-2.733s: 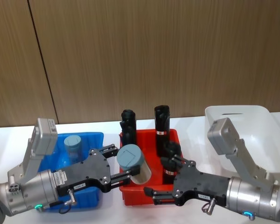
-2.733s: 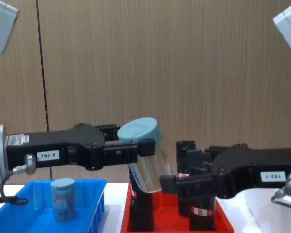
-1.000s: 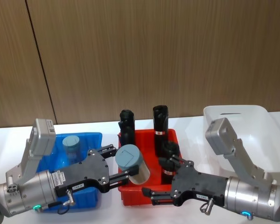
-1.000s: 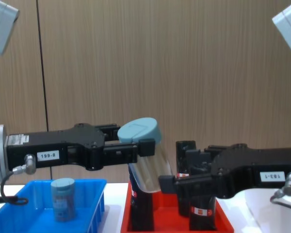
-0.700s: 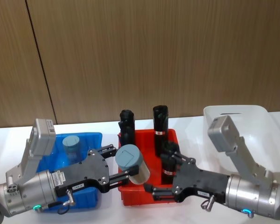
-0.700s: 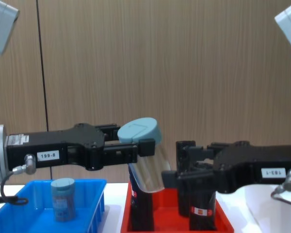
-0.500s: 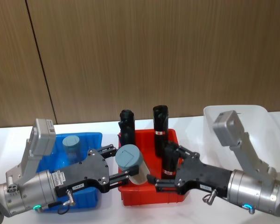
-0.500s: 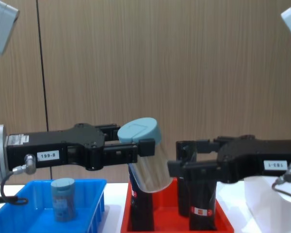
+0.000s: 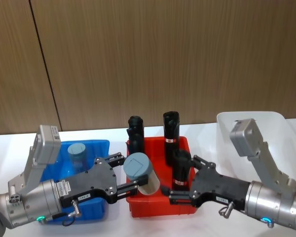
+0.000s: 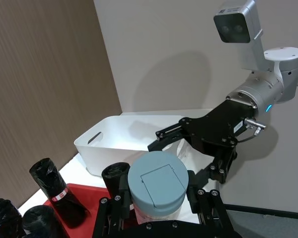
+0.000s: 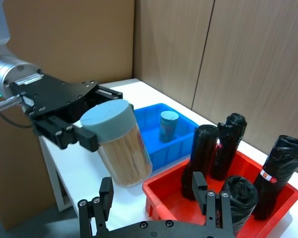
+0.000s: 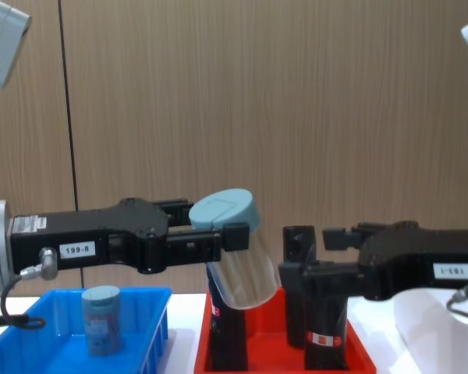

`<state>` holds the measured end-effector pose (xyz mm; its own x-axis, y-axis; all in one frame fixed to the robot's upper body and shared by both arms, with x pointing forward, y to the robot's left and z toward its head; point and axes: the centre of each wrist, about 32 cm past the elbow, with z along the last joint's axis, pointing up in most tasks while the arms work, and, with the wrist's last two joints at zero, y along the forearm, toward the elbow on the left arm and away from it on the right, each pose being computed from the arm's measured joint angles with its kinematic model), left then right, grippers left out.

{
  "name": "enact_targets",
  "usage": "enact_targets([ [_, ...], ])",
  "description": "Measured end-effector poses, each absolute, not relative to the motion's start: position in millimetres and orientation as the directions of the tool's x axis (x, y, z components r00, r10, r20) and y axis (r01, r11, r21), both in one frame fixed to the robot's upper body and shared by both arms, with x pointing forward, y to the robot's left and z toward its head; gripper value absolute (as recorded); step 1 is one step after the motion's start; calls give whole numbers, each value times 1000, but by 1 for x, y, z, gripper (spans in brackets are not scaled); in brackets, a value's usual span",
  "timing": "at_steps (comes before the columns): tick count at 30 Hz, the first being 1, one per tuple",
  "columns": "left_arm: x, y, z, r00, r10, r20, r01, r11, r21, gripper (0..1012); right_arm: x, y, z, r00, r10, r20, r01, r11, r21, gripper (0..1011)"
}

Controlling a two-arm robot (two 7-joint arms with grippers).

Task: Pick the cotton swabs from the blue box and place them into the white box.

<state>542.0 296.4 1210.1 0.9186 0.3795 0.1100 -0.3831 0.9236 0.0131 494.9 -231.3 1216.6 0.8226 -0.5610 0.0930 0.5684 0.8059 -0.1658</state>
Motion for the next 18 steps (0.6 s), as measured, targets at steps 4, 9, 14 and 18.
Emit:
enact_targets([
  [4,542,296,1210,919,380,110,-383,924,13,660,494,-232,1215,831,-547,98,556,813,-176,1002],
  [9,542,296,1210,919,380,110,-383,924,13,659,494,-233,1213,842,-529,105,539,822,-187,1002],
  [14,542,296,1210,919,379,110,-383,924,13,660,493,-233,1212,855,-507,110,519,832,-197,1002],
  [18,542,296,1210,919,379,110,-383,924,13,660,494,-231,1211,863,-492,118,506,839,-202,1002],
])
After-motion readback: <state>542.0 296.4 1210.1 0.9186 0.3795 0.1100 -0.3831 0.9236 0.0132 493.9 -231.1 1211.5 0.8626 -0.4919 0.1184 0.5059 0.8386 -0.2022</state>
